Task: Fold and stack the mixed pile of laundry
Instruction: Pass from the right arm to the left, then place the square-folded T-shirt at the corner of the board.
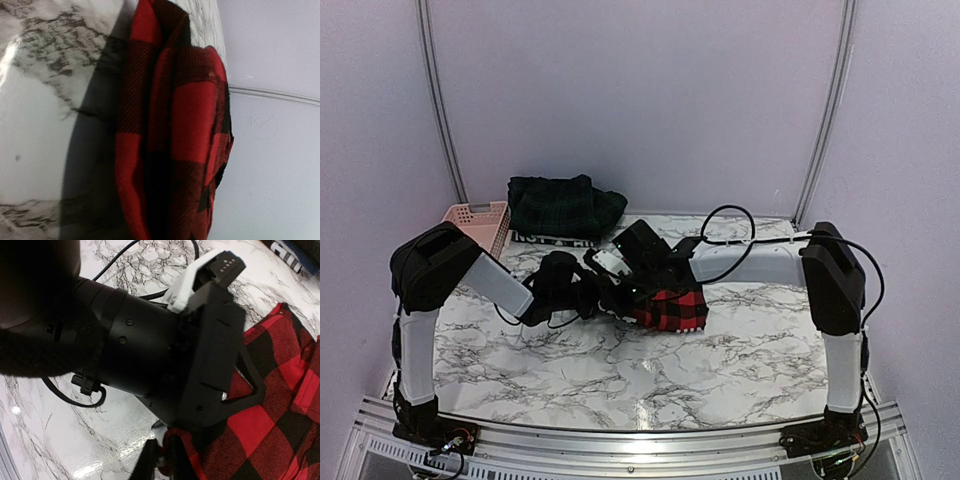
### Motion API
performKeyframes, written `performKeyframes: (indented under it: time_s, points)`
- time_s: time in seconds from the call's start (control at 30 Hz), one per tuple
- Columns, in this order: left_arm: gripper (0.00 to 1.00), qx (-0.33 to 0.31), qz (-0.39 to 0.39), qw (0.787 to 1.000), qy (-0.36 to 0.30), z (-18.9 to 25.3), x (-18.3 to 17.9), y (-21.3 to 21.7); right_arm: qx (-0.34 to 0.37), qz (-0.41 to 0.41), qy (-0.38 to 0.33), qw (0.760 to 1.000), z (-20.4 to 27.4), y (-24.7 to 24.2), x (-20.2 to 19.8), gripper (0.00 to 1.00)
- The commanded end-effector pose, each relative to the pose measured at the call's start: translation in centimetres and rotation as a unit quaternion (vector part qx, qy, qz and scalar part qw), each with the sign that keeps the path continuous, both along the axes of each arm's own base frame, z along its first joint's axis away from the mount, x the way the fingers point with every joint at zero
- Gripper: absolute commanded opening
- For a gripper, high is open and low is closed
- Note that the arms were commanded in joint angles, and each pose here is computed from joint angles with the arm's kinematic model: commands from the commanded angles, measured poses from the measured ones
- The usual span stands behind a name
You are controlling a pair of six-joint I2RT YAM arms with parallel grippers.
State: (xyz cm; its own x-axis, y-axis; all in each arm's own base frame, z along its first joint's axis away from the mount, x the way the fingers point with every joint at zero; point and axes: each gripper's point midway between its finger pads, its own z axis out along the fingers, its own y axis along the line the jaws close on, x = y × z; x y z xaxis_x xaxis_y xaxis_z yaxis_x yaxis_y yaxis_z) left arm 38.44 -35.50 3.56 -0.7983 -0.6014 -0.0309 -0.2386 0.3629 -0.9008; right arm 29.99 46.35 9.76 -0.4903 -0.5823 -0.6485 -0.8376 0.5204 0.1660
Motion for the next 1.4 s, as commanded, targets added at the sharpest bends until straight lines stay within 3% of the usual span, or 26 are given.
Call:
performKeyframes:
  time_s: [0.0, 0.1, 0.23, 0.43, 0.6, 0.83, 1.37]
  points:
    - [0.0, 0.076, -0.054, 0.995, -0.029, 0.6, 1.4, -1.5, 0.034, -0.027, -0.005, 0.999, 3.4, -0.3, 1.3, 0.18]
    - [0.0, 0.159, -0.11, 0.98, -0.039, 0.5, 2.1, -2.3, 0.052, -0.068, 0.0, 0.996, 5.2, -3.1, 2.3, 0.4]
    - [0.0, 0.287, -0.188, 0.938, -0.046, 0.3, 3.5, -2.5, 0.089, -0.126, -0.003, 0.988, 8.3, -8.0, 3.3, 0.57]
    - [0.0, 0.413, -0.25, 0.87, -0.097, 2.1, 7.8, -2.4, 0.107, -0.21, -0.009, 0.972, 10.3, -16.4, 4.0, 0.63]
    - [0.0, 0.436, -0.236, 0.852, -0.169, 6.3, 12.3, -1.9, 0.091, -0.243, -0.005, 0.966, 9.3, -20.1, 3.3, 0.65]
    - [0.0, 0.45, -0.214, 0.829, -0.252, 11.0, 16.9, -0.5, 0.081, -0.247, 0.008, 0.966, 7.9, -21.1, 2.3, 0.65]
    - [0.0, 0.491, -0.169, 0.765, -0.382, 23.4, 18.8, 3.6, 0.084, -0.234, 0.01, 0.969, 7.7, -20.0, 3.3, 0.65]
